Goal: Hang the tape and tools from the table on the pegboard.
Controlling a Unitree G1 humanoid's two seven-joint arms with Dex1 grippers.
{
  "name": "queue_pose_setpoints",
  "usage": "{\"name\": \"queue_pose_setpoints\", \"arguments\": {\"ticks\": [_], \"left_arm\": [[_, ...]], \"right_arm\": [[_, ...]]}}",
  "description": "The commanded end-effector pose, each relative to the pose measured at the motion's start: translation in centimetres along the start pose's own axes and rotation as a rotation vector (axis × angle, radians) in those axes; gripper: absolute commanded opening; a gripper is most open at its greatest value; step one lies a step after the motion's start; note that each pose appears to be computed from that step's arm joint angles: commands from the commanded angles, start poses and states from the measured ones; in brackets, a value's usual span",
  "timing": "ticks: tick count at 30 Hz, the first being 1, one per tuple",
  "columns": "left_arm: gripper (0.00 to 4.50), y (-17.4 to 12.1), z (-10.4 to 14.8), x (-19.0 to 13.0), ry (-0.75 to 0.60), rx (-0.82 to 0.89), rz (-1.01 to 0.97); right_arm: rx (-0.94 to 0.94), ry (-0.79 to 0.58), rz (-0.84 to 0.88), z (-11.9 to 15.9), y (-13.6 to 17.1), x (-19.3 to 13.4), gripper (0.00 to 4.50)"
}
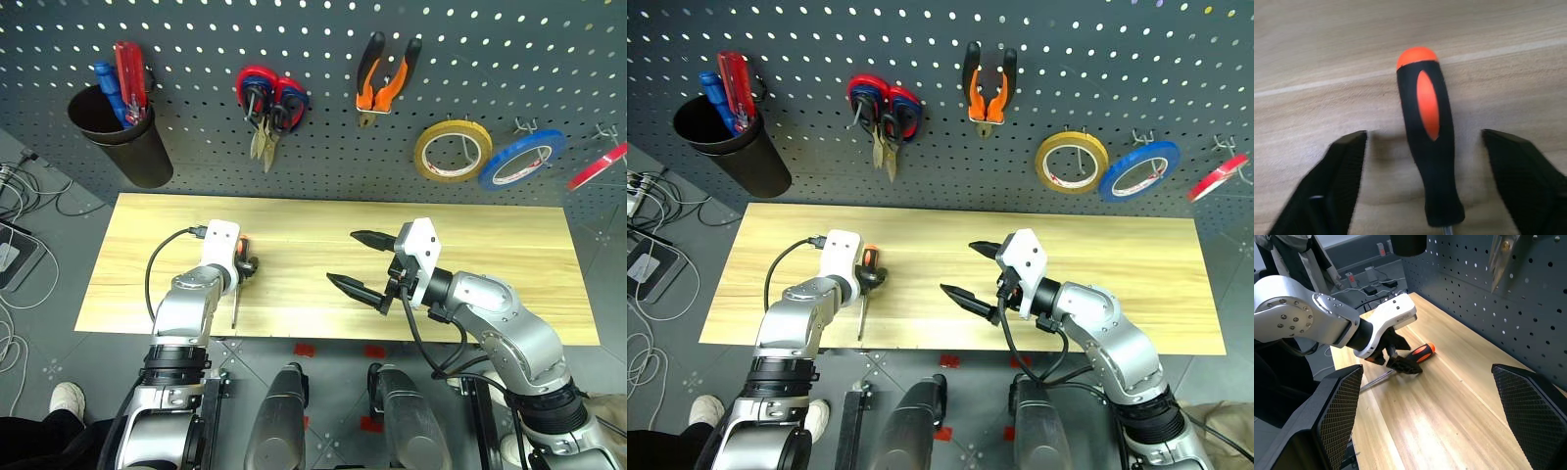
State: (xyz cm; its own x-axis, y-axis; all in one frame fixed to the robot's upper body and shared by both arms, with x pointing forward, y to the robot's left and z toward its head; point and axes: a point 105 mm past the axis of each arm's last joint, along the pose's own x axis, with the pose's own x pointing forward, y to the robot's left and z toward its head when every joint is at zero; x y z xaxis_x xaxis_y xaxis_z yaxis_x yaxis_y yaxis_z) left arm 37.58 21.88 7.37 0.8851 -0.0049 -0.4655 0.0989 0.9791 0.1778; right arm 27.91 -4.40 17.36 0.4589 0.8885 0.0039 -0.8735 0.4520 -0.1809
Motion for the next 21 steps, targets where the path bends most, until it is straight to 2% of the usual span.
{"name": "queue_pose_setpoints", "arguments": {"ticks": [1, 6, 12, 17, 21], "left_arm": [[2.45, 0.4, -1.2, 0.1, 0.04, 0.0, 0.02], [1.01, 0.3, -0.7, 0.0, 0.027, -0.006, 0.025], [0.96, -0.1, 0.2, -0.5, -0.009, 0.014, 0.024], [0.96, -1.0, 2.3, -2.9, -0.144, 0.121, 0.001], [0.96, -1.1, 2.7, -4.0, -0.181, 0.164, 0.017]], "right_arm": [[-0.022, -0.029, 0.005, 0.7, 0.2, -0.2, 4.5], [-0.035, -0.034, -0.004, 0.6, -0.3, 0.1, 4.5], [-0.049, -0.053, -0.012, 0.7, -0.5, 0.0, 4.5], [-0.023, -0.131, -0.02, 2.1, -0.5, -0.7, 4.5], [-0.011, -0.158, -0.017, 2.5, -0.4, -1.0, 4.5]]}}
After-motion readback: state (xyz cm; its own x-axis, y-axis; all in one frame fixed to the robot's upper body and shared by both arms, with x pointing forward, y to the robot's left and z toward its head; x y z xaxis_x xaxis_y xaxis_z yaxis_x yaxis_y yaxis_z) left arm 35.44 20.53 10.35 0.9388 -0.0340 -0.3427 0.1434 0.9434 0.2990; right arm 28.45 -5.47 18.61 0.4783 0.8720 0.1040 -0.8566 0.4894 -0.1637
